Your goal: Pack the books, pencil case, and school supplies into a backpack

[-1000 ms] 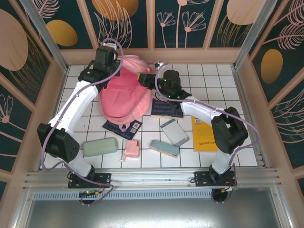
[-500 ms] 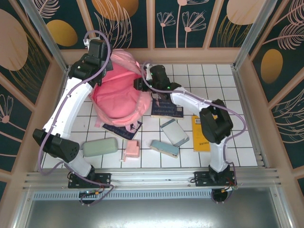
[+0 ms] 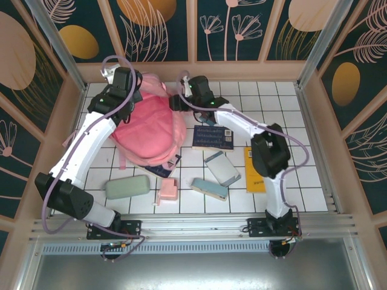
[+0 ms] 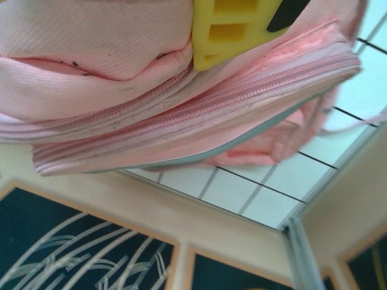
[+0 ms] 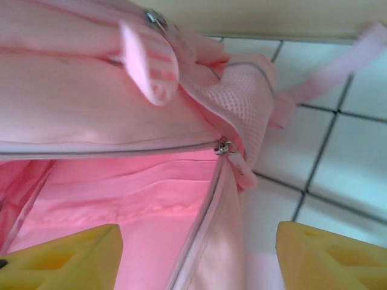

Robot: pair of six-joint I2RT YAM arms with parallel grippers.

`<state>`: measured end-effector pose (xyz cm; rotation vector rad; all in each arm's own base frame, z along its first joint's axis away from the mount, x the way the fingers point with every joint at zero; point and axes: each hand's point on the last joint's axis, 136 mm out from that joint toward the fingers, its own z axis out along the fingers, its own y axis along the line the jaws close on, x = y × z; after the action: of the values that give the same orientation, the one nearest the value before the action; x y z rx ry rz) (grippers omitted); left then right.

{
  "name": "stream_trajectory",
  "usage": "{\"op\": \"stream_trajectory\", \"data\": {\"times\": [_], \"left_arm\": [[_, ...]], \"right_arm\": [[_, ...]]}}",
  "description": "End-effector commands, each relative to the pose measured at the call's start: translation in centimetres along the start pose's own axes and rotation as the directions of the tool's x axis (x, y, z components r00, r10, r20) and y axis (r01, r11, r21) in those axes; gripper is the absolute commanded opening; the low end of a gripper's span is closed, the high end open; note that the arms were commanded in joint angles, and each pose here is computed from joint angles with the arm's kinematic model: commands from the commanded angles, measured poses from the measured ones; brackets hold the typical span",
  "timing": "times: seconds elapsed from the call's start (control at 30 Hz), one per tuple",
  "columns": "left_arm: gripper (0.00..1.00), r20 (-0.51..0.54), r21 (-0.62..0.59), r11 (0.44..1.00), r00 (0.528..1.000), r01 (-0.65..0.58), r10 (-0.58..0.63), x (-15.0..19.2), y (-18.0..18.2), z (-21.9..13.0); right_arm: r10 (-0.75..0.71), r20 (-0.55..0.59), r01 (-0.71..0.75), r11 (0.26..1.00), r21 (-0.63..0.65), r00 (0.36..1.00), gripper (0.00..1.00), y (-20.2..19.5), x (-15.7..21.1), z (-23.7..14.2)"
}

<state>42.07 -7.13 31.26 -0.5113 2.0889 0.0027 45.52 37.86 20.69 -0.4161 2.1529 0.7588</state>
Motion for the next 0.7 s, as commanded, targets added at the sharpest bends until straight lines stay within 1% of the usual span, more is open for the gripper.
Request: {"op": "stream_trajectory", "data": {"times": [0.0, 0.07, 0.2, 0.27, 0.4, 0.53, 0.57, 0.6, 0.67], "left_arm": [[0.0, 0.063, 0.25, 0.957, 0.983, 0.149, -0.17, -2.8, -4.5, -0.5], [0.0, 0.057, 0.326, 0.932, 0.981, 0.16, -0.188, -2.7, -5.7, -0.5], [0.0, 0.049, 0.392, 0.9, 0.973, 0.189, -0.226, -2.5, -6.3, -0.5], [0.0, 0.027, 0.418, 0.886, 0.973, 0.199, -0.231, -1.9, -6.7, -0.2], [0.0, -0.016, 0.464, 0.868, 0.982, 0.175, -0.19, -0.1, -7.6, 0.5], [0.0, -0.021, 0.532, 0.84, 0.994, 0.104, -0.109, 1.8, -8.3, 0.4], [0.0, -0.023, 0.539, 0.837, 0.996, 0.09, -0.092, 2.3, -8.5, 0.4], [0.0, -0.026, 0.534, 0.842, 0.997, 0.081, -0.079, 2.4, -8.4, 0.5], [0.0, -0.041, 0.491, 0.868, 0.998, 0.066, -0.052, 2.4, -7.9, 0.7]], "right_arm": [[-0.046, 0.204, 0.055, 0.998, -0.038, 0.978, 0.72, 2.5, -5.5, -6.5], [-0.041, 0.181, 0.046, 0.999, -0.023, 0.983, 0.72, 2.3, -4.2, -8.2], [-0.025, 0.11, 0.021, 0.999, 0.035, 0.994, 0.72, 0.8, -0.1, -11.6], [-0.013, 0.051, 0.009, 0.997, 0.074, 0.999, 0.71, 0.0, 2.3, -13.2], [-0.006, -0.074, 0.01, 0.998, 0.061, 0.997, 0.7, 0.0, 7.1, -16.0], [-0.063, -0.186, 0.072, 0.996, 0.047, 0.98, 0.7, 1.1, 10.7, -18.4], [-0.076, -0.228, 0.084, 0.996, 0.025, 0.971, 0.69, 1.5, 11.7, -18.8], [-0.088, -0.261, 0.096, 0.995, 0.016, 0.961, 0.69, 1.8, 12.5, -19.2], [-0.129, -0.346, 0.144, 0.989, 0.019, 0.929, 0.68, 2.2, 14.2, -19.8]]}}
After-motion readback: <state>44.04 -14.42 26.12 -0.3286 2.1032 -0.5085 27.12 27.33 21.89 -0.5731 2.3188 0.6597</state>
